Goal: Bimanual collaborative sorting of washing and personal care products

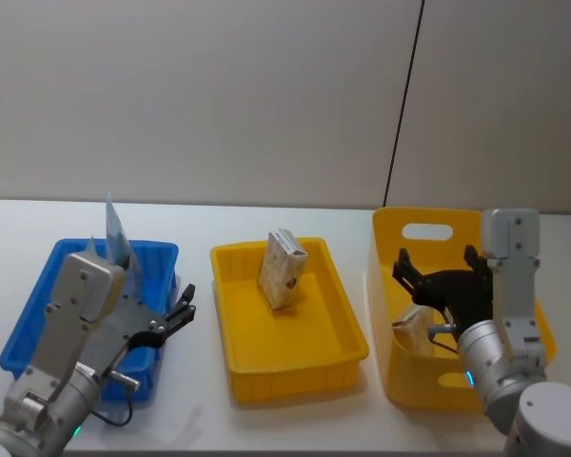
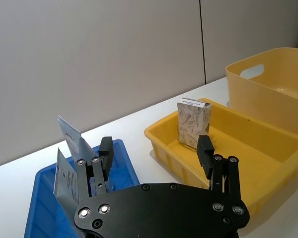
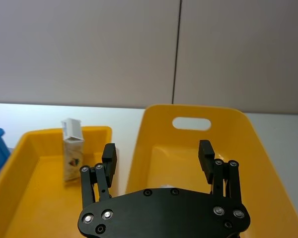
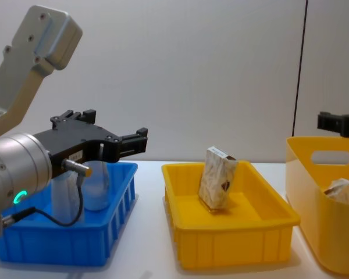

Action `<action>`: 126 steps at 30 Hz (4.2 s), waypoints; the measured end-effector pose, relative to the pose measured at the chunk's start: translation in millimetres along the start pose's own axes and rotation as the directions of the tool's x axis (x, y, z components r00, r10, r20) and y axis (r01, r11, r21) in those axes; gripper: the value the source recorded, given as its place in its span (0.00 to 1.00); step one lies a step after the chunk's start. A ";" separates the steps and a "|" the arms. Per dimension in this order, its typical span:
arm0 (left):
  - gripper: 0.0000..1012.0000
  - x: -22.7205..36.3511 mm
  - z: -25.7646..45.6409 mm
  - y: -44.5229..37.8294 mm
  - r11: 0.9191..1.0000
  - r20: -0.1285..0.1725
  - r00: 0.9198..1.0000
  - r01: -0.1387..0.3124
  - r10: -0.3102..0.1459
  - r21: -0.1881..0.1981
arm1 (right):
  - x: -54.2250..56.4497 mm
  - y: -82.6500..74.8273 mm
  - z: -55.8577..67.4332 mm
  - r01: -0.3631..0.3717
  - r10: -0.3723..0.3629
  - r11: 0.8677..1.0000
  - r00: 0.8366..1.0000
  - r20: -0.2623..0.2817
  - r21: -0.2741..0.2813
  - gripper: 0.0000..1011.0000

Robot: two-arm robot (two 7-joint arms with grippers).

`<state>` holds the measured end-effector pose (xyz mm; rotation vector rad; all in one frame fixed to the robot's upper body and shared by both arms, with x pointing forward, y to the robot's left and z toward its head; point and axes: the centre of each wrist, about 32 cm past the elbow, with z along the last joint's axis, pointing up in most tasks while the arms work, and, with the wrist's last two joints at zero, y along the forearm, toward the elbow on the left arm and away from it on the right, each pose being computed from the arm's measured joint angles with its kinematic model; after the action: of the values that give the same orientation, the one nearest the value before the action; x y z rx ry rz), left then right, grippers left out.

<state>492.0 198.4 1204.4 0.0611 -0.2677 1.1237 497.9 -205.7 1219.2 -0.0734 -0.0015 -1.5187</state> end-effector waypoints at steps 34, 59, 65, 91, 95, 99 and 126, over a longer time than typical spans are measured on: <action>0.99 8.9 -2.1 8.1 0.987 -0.045 0.987 -0.150 0.153 0.057 | -6.4 -11.7 6.9 -0.122 0.120 0.988 0.993 0.020 0.090 0.99; 0.99 29.7 -30.3 -11.9 0.969 -0.169 0.963 -0.184 0.212 0.167 | -6.6 -12.4 7.2 -0.129 0.127 0.987 0.992 0.022 0.095 0.99; 0.99 33.5 -36.6 -17.7 0.961 -0.163 0.960 -0.196 0.228 0.193 | -6.7 -12.4 7.3 -0.129 0.127 0.987 0.992 0.022 0.096 0.99; 0.92 43.4 -56.6 -46.0 0.946 -0.140 0.958 -0.211 0.250 0.245 | -6.6 -12.4 7.3 -0.129 0.127 0.987 0.992 0.022 0.096 0.99; 0.80 43.9 -59.1 -49.8 0.945 -0.142 0.958 -0.211 0.251 0.248 | -6.6 -12.4 7.3 -0.129 0.127 0.987 0.992 0.022 0.095 0.99; 0.69 44.1 -61.0 -52.4 0.944 -0.143 0.956 -0.214 0.255 0.251 | -6.6 -12.4 7.3 -0.129 0.127 0.987 0.992 0.022 0.096 0.99; 0.29 43.7 -61.9 -59.7 0.948 -0.140 0.958 -0.213 0.250 0.236 | -6.7 -12.4 7.3 -0.129 0.127 0.987 0.992 0.022 0.095 0.99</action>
<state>574.4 222.4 1160.3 0.1325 0.0024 1.3823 485.5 -199.3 1226.7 -0.0075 -0.0813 -1.3875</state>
